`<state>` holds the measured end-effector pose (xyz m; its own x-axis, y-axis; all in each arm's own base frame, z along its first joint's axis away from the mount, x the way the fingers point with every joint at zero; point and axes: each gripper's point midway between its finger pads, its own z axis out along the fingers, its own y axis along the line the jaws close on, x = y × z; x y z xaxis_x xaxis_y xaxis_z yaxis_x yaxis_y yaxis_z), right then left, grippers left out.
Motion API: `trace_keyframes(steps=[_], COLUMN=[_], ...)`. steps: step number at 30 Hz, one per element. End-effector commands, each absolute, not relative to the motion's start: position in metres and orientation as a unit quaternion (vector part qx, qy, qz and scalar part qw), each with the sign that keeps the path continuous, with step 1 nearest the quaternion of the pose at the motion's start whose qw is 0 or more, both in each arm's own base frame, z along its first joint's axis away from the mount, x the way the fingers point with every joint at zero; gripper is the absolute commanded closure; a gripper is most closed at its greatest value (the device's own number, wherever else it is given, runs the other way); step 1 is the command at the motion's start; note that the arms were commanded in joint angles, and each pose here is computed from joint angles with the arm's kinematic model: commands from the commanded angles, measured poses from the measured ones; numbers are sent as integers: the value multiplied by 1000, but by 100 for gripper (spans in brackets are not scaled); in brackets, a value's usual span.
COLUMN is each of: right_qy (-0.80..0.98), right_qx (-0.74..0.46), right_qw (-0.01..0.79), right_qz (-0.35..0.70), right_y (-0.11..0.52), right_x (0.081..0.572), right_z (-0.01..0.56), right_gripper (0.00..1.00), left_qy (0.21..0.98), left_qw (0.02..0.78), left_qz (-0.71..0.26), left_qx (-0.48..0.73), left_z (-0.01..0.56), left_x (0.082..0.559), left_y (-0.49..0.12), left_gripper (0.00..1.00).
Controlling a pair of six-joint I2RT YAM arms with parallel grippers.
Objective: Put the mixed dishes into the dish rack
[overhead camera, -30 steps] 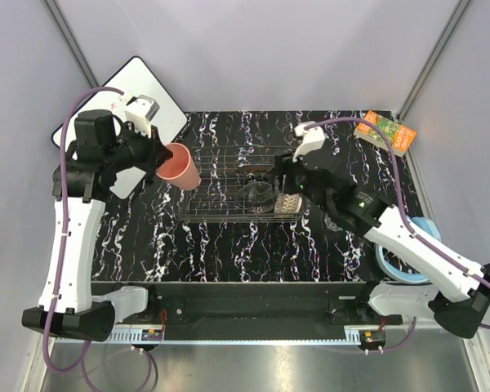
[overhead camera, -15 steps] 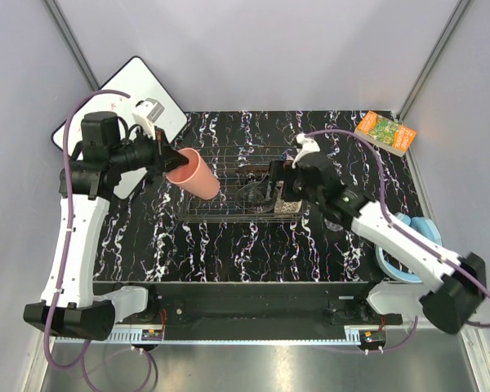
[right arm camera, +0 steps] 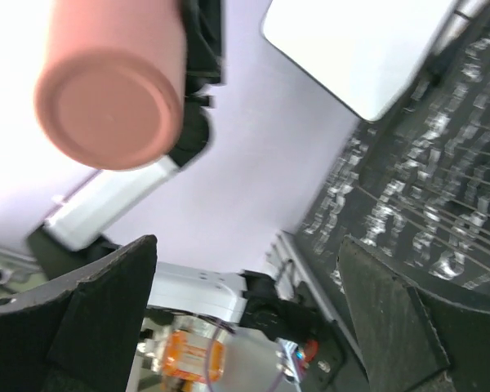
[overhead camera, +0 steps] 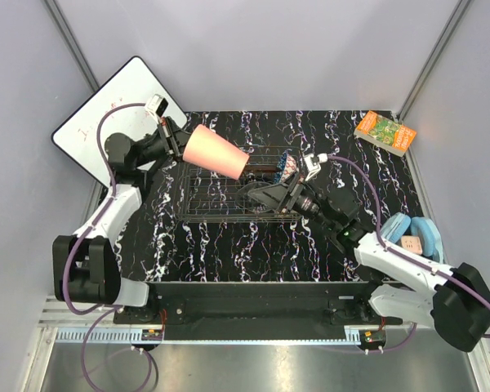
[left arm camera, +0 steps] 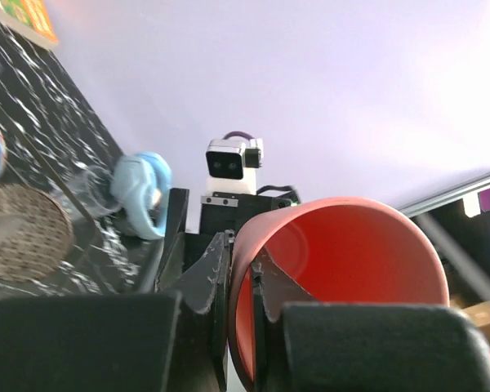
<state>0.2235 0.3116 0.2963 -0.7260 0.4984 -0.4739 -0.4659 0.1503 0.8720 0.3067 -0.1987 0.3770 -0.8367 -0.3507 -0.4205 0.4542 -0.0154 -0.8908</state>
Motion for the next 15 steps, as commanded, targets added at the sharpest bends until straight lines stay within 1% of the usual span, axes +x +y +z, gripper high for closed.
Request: trace_keyframes(steps=[1, 3, 7, 12, 15], right_qy=[539, 537, 501, 483, 453], right_qx=[-5, -3, -8, -7, -12], right_qw=[396, 390, 388, 377, 374], right_qz=[743, 748, 774, 790, 809], right_y=[302, 306, 312, 325, 325], right_x=[205, 209, 212, 226, 224], right_z=[364, 362, 377, 385, 395], right_gripper=[0, 0, 0, 0, 0], left_qy=[596, 599, 605, 618, 623], left_qw=[305, 296, 286, 282, 282], left_qz=[-734, -737, -737, -728, -725], left_qx=[113, 106, 93, 87, 84], left_z=[420, 414, 401, 385, 379], left_x=[258, 260, 267, 272, 273], left_y=[-194, -195, -195, -196, -196], left_gripper=[100, 100, 100, 100, 100])
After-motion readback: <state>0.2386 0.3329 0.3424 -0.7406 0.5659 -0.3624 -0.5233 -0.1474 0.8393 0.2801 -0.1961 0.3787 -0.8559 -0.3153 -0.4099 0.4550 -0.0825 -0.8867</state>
